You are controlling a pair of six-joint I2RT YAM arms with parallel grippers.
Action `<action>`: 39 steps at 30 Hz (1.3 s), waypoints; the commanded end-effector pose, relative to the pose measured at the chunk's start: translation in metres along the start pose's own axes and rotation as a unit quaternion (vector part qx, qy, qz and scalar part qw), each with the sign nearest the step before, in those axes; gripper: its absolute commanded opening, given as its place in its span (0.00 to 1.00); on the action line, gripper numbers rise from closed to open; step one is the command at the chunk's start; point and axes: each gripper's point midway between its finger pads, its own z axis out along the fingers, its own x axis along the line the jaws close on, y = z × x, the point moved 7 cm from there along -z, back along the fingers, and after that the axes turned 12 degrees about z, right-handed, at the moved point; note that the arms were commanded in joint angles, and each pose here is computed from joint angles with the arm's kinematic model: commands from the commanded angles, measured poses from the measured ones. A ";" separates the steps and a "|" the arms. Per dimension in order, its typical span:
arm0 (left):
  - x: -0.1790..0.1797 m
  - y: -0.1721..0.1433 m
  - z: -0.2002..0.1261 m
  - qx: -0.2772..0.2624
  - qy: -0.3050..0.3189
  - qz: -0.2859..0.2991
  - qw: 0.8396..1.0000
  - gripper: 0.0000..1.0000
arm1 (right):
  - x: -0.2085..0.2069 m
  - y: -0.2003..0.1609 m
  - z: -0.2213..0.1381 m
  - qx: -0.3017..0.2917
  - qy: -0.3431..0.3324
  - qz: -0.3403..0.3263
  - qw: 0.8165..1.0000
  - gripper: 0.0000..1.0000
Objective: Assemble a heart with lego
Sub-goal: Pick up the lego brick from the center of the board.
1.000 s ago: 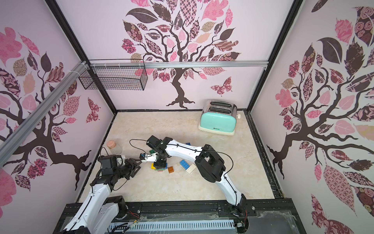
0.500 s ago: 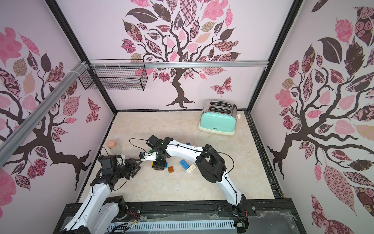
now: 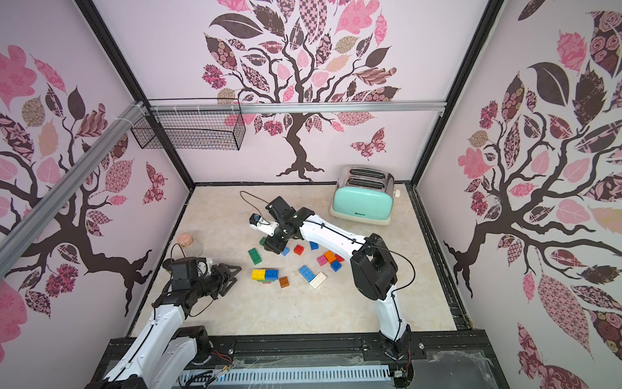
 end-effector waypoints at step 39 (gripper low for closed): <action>0.006 -0.006 0.013 0.009 0.009 0.001 1.000 0.54 | -0.032 -0.034 0.101 0.081 -0.072 0.056 0.993 0.41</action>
